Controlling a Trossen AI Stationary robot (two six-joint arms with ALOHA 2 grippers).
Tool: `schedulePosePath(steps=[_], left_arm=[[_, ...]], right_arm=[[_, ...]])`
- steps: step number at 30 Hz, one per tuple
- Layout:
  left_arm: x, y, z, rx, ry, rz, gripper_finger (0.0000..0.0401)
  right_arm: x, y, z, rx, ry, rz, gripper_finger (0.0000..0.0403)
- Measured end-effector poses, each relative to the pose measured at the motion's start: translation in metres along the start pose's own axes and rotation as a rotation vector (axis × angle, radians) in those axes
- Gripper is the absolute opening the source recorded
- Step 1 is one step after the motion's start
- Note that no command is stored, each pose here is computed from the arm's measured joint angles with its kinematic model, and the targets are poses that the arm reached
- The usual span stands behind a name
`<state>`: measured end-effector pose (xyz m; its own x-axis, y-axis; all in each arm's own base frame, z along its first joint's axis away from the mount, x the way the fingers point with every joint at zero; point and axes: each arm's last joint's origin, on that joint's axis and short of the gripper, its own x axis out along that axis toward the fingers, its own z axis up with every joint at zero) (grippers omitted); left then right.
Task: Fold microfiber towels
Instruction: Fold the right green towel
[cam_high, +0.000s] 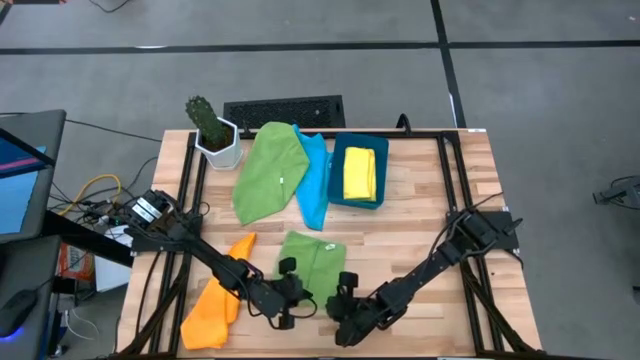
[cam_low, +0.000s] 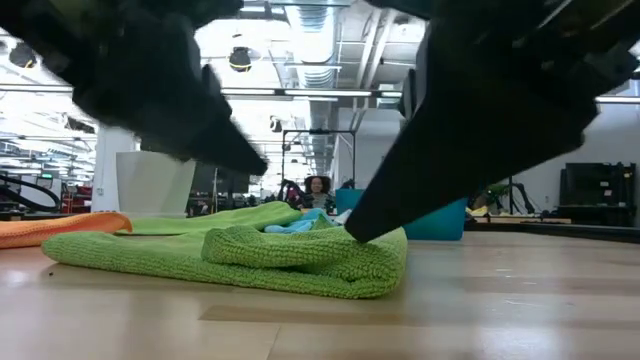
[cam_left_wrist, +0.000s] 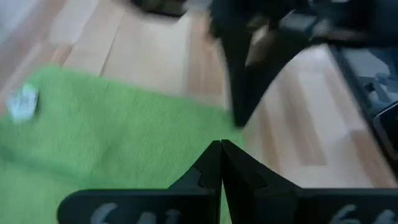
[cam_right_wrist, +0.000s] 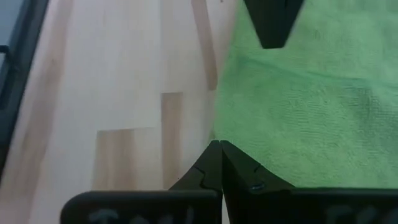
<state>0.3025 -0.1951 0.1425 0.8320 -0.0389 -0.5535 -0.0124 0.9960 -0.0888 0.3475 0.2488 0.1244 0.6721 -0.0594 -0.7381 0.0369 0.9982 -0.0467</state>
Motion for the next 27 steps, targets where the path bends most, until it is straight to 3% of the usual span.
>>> schedulePosePath(steps=[3, 11, 27], left_arm=[[0.005, 0.001, 0.006, 0.024, -0.011, 0.002, 0.0], [0.018, 0.006, -0.006, 0.024, 0.064, 0.013, 0.0], [0.014, 0.005, -0.023, 0.051, 0.208, 0.012, 0.0]], right_arm=[[0.001, -0.001, 0.001, 0.005, 0.001, 0.0, 0.0026], [0.014, 0.006, -0.01, 0.038, 0.05, 0.071, 0.0026], [0.013, 0.006, -0.01, 0.04, 0.055, 0.077, 0.0026]])
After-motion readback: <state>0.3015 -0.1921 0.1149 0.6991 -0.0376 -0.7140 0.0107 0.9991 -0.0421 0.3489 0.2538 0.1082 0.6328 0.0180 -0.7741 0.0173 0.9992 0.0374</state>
